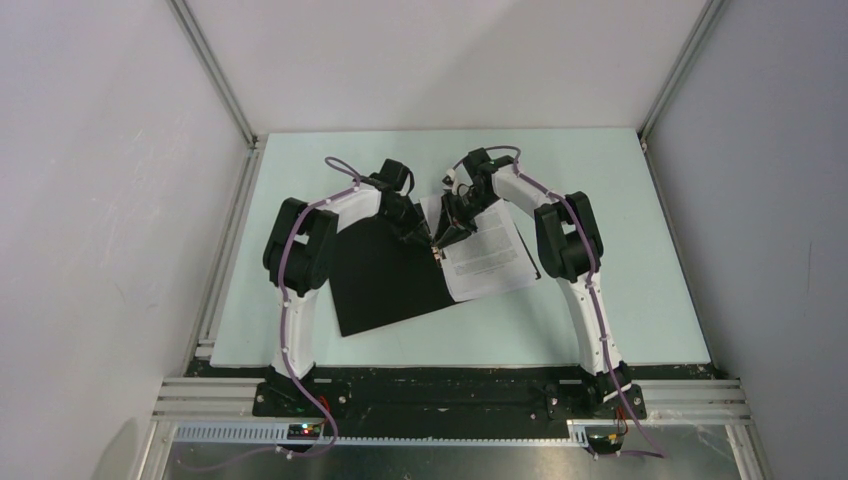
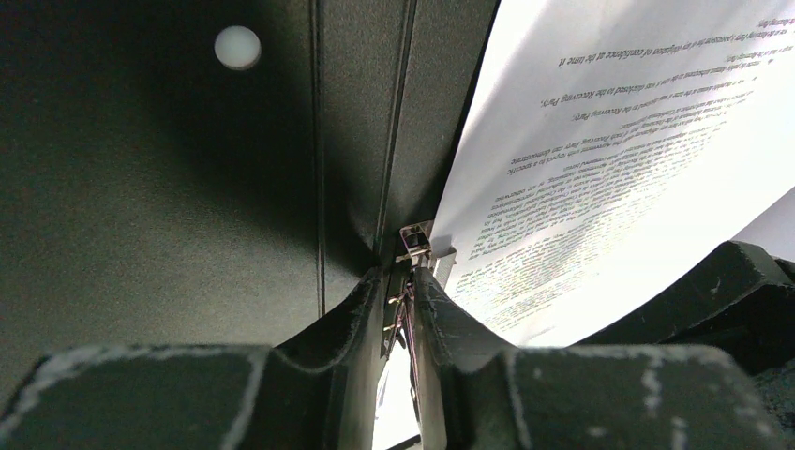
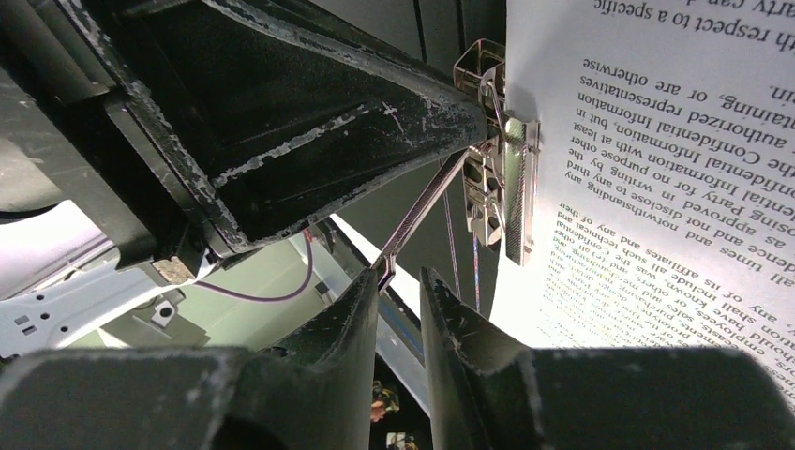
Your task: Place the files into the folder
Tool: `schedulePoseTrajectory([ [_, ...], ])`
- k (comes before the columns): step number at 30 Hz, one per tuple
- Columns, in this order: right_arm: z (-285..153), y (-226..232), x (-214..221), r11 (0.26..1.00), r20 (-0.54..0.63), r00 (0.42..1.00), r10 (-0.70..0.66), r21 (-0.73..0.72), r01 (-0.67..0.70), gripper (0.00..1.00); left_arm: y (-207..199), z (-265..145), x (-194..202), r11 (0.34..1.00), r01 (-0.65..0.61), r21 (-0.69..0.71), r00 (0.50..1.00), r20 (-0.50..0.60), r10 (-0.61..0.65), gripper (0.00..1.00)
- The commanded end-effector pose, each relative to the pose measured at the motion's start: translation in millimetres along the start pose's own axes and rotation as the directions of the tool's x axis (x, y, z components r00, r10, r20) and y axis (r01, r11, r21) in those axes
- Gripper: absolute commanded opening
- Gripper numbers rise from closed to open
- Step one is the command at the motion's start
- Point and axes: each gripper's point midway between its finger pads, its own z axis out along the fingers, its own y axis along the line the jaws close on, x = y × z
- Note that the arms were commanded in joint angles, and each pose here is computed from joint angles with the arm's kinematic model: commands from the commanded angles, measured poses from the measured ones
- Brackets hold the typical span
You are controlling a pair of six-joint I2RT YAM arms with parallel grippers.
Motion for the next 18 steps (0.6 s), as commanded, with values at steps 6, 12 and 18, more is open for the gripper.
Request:
schedulePoseTrajectory([
  [6,1.2,9.5,15.3,0.999,-0.053,0.999,-0.001,-0.046,-0.001,0.24,14.9,10.7,2.9,0.999,0.032,-0.042,0.999,-0.014,-0.032,0.24],
  [12,0.6,16.0,18.5,0.997,-0.065,0.998,-0.005,-0.077,0.0,0.24,15.7,11.4,2.5,0.998,0.032,-0.045,0.999,-0.012,-0.033,0.24],
  [18,1.4,14.7,19.4,0.998,-0.067,0.998,-0.001,-0.069,-0.004,0.23,15.1,11.2,2.3,0.999,0.032,-0.044,0.999,-0.011,-0.032,0.24],
])
